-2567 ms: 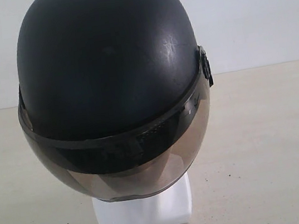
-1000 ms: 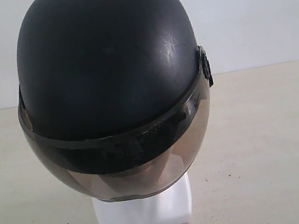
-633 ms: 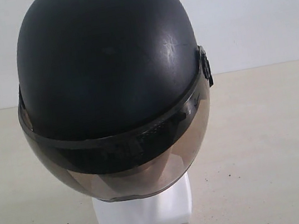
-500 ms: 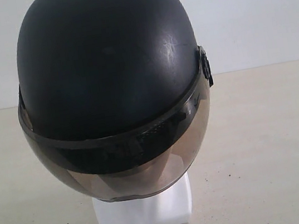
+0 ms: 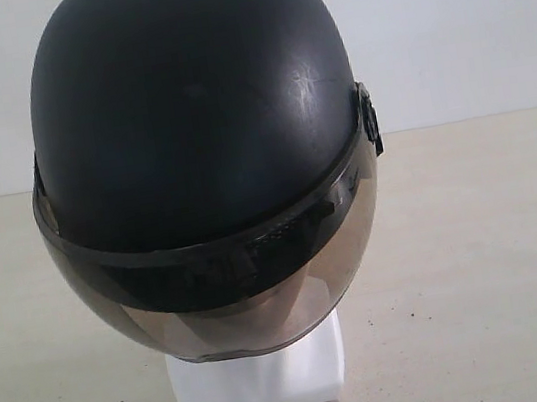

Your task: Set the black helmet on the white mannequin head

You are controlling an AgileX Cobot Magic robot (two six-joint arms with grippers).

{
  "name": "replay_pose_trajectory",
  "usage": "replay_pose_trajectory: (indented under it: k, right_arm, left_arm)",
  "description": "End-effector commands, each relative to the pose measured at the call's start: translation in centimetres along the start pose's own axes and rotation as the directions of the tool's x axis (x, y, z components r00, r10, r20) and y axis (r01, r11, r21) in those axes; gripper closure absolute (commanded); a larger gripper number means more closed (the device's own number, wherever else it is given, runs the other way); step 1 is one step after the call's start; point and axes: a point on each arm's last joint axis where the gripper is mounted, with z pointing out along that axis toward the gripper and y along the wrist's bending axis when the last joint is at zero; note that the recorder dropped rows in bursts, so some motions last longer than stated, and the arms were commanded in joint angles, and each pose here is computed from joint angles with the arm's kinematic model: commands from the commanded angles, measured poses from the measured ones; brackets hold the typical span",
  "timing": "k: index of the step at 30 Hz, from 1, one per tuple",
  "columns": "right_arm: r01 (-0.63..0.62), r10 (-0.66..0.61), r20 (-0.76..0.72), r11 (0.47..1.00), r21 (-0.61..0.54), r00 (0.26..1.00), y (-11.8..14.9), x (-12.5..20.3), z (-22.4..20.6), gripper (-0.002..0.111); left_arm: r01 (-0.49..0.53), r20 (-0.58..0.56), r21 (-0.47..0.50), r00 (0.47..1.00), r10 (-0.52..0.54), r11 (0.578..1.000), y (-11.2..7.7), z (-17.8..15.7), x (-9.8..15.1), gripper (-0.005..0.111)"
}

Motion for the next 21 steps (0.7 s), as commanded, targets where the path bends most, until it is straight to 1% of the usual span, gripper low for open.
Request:
replay_pose_trajectory:
  k: [1,3,5,8,10,13,18,21]
  right_arm:
    - [0.009,-0.009,0.007,1.0,0.003,1.0,0.0,-0.1,0.0,0.108]
    - [0.009,-0.009,0.007,1.0,0.003,1.0,0.0,-0.1,0.0,0.108]
    - [0.009,-0.009,0.007,1.0,0.003,1.0,0.0,-0.1,0.0,0.108]
    - [0.009,-0.009,0.007,1.0,0.003,1.0,0.0,-0.1,0.0,0.108]
    - [0.009,-0.009,0.007,1.0,0.003,1.0,0.0,-0.1,0.0,0.108]
    - [0.009,-0.009,0.007,1.0,0.003,1.0,0.0,-0.1,0.0,0.108]
    - [0.009,-0.009,0.007,1.0,0.003,1.0,0.0,-0.1,0.0,0.108]
    - [0.009,-0.009,0.007,1.0,0.003,1.0,0.0,-0.1,0.0,0.108]
  left_arm:
    - [0.056,-0.165,0.119,0.986,-0.036,0.991,-1.4,0.0,2.4,0.102]
    - [0.076,-0.162,0.176,0.986,-0.047,0.981,-2.2,0.1,3.2,0.102]
    - [0.121,-0.146,0.222,0.985,-0.09,0.968,-2.9,0.2,3.9,0.102]
    - [0.192,-0.123,0.258,0.979,-0.165,0.947,-3.6,0.2,5.0,0.102]
    - [0.221,-0.103,0.268,0.974,-0.2,0.938,-3.8,-0.1,5.9,0.102]
    - [0.221,-0.078,0.268,0.975,-0.208,0.938,-3.9,-0.9,7.3,0.102]
    - [0.164,-0.062,0.271,0.986,-0.152,0.949,-4.2,-1.5,9.4,0.102]
    - [0.197,-0.076,0.277,0.98,-0.183,0.94,-4.3,-1.6,9.9,0.102]
